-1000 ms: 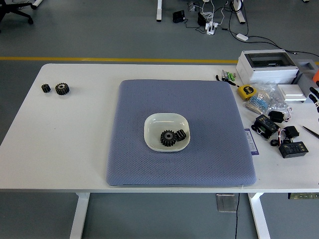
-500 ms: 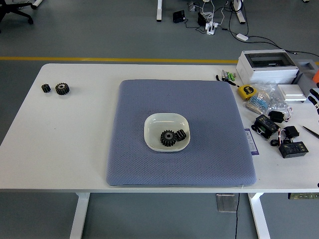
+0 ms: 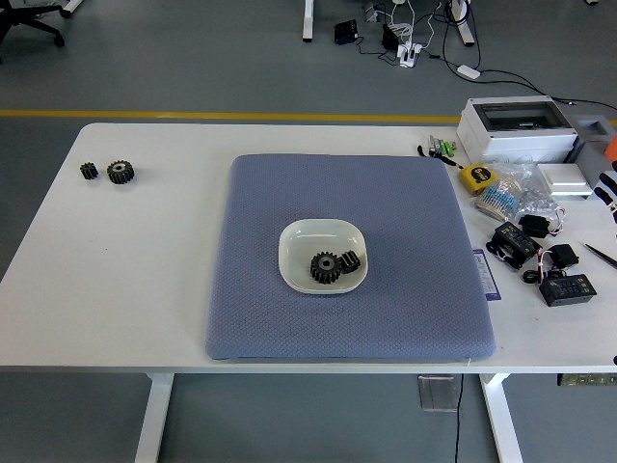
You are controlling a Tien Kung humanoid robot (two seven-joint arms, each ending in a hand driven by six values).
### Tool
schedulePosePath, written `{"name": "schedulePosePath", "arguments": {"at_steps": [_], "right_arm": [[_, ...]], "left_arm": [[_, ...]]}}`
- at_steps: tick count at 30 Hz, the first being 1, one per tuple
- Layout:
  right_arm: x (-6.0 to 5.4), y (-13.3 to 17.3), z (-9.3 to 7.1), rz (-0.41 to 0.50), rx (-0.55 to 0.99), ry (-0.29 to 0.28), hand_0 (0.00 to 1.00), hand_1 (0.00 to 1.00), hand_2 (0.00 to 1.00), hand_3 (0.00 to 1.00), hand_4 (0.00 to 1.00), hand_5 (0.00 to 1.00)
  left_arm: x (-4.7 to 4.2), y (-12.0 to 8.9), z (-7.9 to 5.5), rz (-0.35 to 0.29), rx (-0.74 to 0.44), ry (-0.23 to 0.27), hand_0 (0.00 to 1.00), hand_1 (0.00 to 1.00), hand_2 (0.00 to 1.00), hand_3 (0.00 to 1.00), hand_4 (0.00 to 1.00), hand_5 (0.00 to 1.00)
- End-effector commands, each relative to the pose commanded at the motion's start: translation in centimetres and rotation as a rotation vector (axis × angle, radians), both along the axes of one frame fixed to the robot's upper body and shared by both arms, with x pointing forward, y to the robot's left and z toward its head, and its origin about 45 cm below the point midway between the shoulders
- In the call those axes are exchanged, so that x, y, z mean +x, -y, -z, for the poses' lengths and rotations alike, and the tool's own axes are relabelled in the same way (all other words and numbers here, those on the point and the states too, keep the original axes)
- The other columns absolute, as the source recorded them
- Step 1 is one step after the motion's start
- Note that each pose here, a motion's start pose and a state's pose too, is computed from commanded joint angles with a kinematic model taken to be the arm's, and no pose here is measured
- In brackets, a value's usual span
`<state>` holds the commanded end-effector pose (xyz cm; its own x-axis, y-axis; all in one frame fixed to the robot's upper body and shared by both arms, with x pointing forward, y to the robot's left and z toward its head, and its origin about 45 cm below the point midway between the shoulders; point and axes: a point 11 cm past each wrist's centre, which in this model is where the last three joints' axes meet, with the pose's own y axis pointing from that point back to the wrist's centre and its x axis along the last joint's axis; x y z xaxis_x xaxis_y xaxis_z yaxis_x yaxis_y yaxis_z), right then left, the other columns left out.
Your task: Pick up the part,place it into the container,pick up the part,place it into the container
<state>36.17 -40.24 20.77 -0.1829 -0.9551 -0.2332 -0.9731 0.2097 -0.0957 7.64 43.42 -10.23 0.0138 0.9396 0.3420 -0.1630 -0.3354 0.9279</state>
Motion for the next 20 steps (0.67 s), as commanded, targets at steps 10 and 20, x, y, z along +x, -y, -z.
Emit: {"name": "schedulePosePath", "arguments": {"at_steps": [10,20], "right_arm": [[0.14,0.19,-0.49,0.004,0.002,0.014,0.849,0.795,0.848,0.904,0.998,0.899],[0.22,-0.01,-0.37,-0.008,0.015,0.009,0.839,0.792,0.842,0.873,0.998,0.889]], "left_arm": [[0.38,0.07,-0.05,-0.003,-0.001,0.009,0.712,0.672,0.67,0.567,0.602,0.573],[0.47,0.04,-0.07,-0.005,-0.001,0.011,0.712,0.672,0.67,0.567,0.601,0.573]]}}
